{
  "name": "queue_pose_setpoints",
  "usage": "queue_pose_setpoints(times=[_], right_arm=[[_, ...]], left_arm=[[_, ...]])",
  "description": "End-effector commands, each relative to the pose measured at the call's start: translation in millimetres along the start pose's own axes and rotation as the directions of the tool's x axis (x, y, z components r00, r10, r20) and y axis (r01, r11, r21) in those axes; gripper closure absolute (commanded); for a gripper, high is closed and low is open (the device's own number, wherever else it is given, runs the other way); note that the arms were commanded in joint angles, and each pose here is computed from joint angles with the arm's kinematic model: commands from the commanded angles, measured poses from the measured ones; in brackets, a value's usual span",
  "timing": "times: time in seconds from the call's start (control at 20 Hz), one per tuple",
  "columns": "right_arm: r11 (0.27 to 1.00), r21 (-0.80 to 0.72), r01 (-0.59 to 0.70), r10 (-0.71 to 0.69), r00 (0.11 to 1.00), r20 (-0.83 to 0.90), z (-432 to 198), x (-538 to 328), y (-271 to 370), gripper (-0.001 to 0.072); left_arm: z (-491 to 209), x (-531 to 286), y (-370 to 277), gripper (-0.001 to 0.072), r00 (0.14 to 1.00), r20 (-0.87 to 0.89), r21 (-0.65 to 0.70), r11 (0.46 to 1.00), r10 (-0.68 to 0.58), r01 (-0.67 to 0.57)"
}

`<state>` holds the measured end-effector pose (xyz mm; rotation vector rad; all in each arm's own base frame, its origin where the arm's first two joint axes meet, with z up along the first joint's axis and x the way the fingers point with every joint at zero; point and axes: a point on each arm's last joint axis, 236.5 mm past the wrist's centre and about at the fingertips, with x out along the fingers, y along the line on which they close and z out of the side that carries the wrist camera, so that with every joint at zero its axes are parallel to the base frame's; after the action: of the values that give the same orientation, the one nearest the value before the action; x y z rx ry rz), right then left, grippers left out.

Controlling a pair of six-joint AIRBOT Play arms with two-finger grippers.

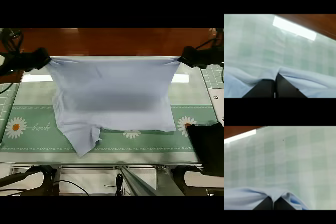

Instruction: Fold the shirts.

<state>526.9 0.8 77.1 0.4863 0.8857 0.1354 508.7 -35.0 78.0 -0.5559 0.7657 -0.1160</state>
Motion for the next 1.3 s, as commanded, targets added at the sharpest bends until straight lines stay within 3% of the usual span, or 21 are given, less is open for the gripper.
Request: queue_pose_setpoints(times=[0.0, 0.1, 0.3, 0.5, 0.7, 0.75, 0.8, 0.85, 0.95, 1.05, 1.15, 1.25], right_arm=[[0.996, 0.087, 0.001, 0.007, 0.995, -0.096, -6.5, 61.3, -21.0, 0.0694], [0.994, 0.107, 0.004, 0.018, 0.979, -0.204, -35.4, 76.7, -28.5, 0.0694], [0.999, 0.046, -0.009, 0.025, 0.939, -0.342, -64.1, 56.6, -39.6, 0.0694], [0.998, 0.012, 0.055, -0.042, 0.866, -0.499, -102.4, 35.3, -67.4, 0.0693], [0.996, 0.038, 0.077, -0.043, 0.831, -0.555, -138.1, 56.0, -71.4, 0.0691], [0.993, 0.069, 0.092, -0.036, 0.819, -0.572, -146.4, 60.5, -70.7, 0.0549], [0.992, 0.083, 0.099, -0.031, 0.805, -0.592, -152.0, 60.1, -69.8, 0.0179], [0.992, 0.086, 0.095, -0.023, 0.794, -0.608, -155.1, 55.6, -67.1, 0.0091], [0.991, 0.070, 0.113, -0.046, 0.782, -0.621, -150.9, 29.0, -72.9, 0.0090], [0.979, -0.005, 0.202, -0.161, 0.764, -0.624, -148.4, -10.8, -98.7, 0.0091], [0.954, -0.008, 0.300, -0.251, 0.783, -0.569, -156.3, -48.2, -129.3, 0.0091], [0.946, 0.124, 0.299, -0.211, 0.861, -0.463, -179.3, -64.6, -137.8, 0.0091]], left_arm=[[-35.5, 44.1, 22.2, 0.0688, 0.993, -0.115, -0.156, 0.987, 0.008, -0.026], [-61.7, 51.9, 23.1, 0.0687, 0.977, -0.212, -0.186, 0.982, -0.010, -0.030], [-106.3, 37.5, 24.8, 0.0687, 0.913, -0.406, -0.011, 1.000, -0.029, 0.027], [-137.2, 27.5, 59.0, 0.0688, 0.843, -0.532, 0.092, 0.995, 0.084, -0.041], [-161.7, 32.3, 69.7, 0.0685, 0.787, -0.610, 0.034, 0.996, 0.085, -0.081], [-167.2, 30.6, 69.9, 0.0629, 0.772, -0.631, 0.009, 0.995, 0.081, -0.097], [-173.6, 25.4, 68.7, 0.0353, 0.749, -0.658, 0.001, 0.995, 0.075, -0.099], [-180.2, 15.5, 67.9, 0.0013, 0.712, -0.698, 0.011, 0.995, 0.078, -0.097], [-187.2, -15.0, 84.7, 0.0005, 0.617, -0.770, 0.100, 0.986, 0.163, -0.136], [-189.4, -51.6, 106.0, 0.0005, 0.553, -0.797, 0.156, 0.967, 0.245, -0.202], [-193.0, -78.0, 120.6, 0.0004, 0.591, -0.765, 0.128, 0.960, 0.255, -0.249], [-217.2, -100.4, 138.5, 0.0004, 0.642, -0.729, 0.042, 0.952, 0.236, -0.302]])
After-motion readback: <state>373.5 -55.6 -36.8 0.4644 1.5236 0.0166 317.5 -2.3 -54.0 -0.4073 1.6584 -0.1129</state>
